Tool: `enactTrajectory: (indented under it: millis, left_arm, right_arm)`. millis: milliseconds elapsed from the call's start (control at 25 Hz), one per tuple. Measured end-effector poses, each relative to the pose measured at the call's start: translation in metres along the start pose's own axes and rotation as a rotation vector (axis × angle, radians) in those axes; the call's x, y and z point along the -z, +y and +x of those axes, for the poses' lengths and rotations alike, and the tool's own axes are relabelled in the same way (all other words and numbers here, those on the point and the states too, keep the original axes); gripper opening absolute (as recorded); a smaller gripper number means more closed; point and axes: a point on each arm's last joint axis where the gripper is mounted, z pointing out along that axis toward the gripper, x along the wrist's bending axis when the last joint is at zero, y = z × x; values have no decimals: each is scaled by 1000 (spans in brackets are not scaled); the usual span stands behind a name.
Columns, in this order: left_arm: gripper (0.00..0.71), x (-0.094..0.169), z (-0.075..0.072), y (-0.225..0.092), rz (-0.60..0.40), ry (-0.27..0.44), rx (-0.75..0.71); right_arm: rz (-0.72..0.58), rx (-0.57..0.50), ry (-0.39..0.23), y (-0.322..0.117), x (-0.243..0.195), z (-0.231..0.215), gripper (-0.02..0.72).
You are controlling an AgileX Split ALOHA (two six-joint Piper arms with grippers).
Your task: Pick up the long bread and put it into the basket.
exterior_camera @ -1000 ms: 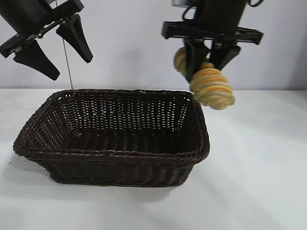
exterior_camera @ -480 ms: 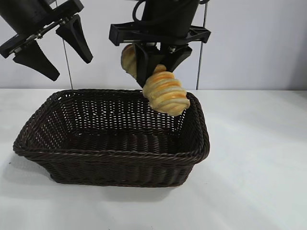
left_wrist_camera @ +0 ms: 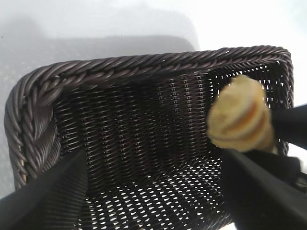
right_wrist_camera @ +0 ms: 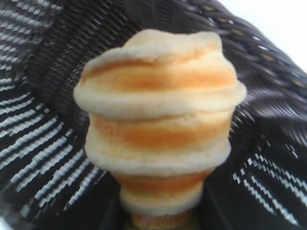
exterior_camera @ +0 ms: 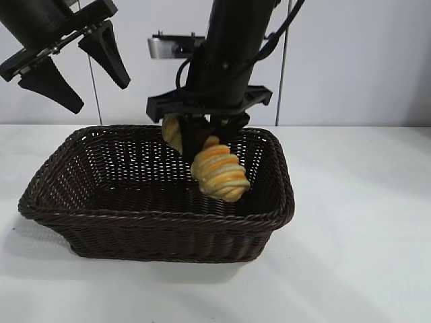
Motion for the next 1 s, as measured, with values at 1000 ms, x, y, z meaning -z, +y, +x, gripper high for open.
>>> enactTrajectory:
  millis: [1000]
  left_arm:
    - [552,0,0,0,0,0,0]
  right_arm:
    - [-162,-296,90,6,111,-112,561]
